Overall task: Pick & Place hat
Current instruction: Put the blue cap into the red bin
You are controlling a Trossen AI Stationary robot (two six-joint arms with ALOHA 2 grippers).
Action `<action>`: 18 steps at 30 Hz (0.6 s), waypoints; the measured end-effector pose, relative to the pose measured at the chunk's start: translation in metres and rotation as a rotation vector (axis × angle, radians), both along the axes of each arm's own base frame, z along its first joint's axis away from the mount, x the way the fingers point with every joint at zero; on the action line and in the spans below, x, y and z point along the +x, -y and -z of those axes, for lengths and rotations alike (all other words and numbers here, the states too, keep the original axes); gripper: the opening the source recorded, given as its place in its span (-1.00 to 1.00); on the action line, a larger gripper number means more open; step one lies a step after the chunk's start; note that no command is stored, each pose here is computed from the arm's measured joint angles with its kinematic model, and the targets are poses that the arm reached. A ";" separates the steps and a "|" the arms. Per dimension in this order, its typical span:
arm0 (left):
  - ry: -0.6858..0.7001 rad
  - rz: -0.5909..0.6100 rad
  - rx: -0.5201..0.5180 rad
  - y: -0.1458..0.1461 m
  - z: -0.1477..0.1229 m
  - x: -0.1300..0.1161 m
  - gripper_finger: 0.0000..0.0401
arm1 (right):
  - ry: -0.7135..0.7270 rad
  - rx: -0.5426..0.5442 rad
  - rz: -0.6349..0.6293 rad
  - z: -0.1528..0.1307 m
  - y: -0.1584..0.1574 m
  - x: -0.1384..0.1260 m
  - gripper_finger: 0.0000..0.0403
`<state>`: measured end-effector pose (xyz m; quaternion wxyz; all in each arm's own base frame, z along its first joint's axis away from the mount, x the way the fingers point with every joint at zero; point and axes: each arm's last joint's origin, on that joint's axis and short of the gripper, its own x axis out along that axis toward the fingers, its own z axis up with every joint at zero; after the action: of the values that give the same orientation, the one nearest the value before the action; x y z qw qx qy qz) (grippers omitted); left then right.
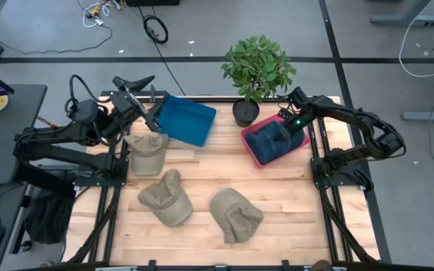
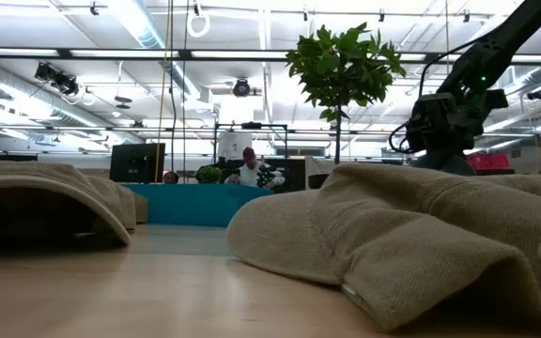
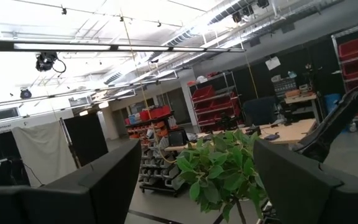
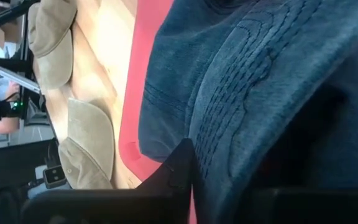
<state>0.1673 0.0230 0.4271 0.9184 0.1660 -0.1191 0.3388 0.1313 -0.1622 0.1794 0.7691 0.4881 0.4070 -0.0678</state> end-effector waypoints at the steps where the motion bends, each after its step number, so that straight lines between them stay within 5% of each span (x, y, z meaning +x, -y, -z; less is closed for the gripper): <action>1: 0.000 0.000 0.000 0.000 0.000 0.000 0.57 | -0.006 0.004 0.007 0.000 0.000 0.000 -0.83; 18: -0.001 0.000 0.000 0.000 0.000 0.000 0.57 | -0.134 -0.017 0.102 -0.009 0.006 0.000 0.17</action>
<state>0.1673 0.0230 0.4271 0.9183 0.1662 -0.1189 0.3389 0.1316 -0.1682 0.1882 0.7396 0.4962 0.4316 -0.1429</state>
